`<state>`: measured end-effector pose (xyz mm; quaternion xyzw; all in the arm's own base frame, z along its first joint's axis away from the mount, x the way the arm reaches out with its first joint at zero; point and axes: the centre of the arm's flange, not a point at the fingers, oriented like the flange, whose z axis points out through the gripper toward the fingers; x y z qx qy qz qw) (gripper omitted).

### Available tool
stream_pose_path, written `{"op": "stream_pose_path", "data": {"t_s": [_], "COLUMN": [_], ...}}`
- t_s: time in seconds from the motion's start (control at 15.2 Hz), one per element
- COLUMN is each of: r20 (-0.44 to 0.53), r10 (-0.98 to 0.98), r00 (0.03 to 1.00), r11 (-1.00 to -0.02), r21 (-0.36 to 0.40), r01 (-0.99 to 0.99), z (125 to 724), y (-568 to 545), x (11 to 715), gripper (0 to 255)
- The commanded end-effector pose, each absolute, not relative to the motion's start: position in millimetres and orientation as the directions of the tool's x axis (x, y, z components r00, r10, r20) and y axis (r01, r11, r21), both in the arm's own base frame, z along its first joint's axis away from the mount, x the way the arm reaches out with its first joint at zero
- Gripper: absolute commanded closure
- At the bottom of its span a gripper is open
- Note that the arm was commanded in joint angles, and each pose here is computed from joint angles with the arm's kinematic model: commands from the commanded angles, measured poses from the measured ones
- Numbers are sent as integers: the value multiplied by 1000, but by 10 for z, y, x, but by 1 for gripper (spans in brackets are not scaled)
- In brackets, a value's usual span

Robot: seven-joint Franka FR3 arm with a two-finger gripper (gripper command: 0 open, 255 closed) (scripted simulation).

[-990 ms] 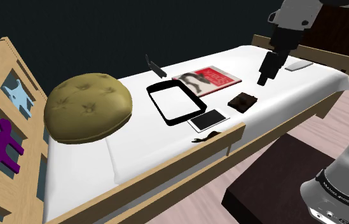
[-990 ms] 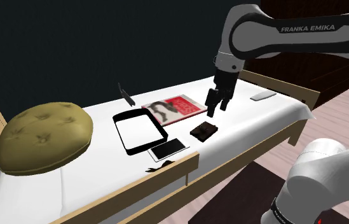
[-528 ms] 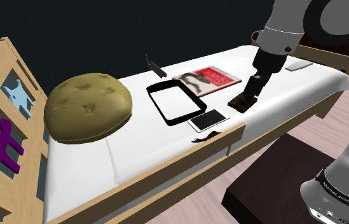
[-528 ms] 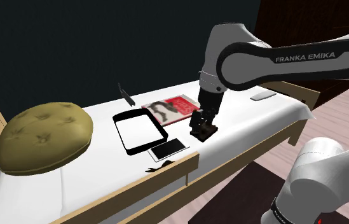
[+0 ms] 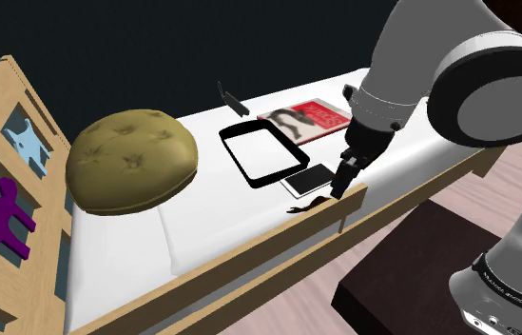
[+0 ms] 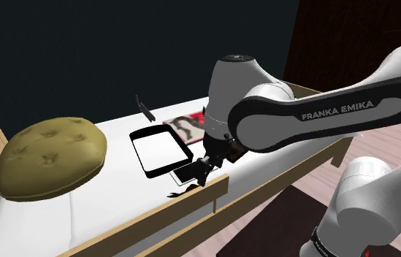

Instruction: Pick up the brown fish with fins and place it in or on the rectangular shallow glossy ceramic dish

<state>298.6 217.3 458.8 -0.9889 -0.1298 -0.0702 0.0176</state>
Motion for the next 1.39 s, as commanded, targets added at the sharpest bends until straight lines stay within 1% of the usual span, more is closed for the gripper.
{"op": "stream_pose_path", "data": {"t_s": [0.0,0.53,1.06,1.12,1.32], "r20": [157,157,157,157,157], "r10": [274,276,276,276,276], "r00": [949,948,948,948,948], "r11": [-961,-960,-960,-960,-960], "r21": [-2,-1,-1,-1,-1], "r01": [278,280,280,280,280], "z": [4436,4031,4032,4032,4032], "y": [2435,2471,2471,2471,2472], "x": [2957,3014,3014,3014,3014], "gripper": [0,0,0,255,255]}}
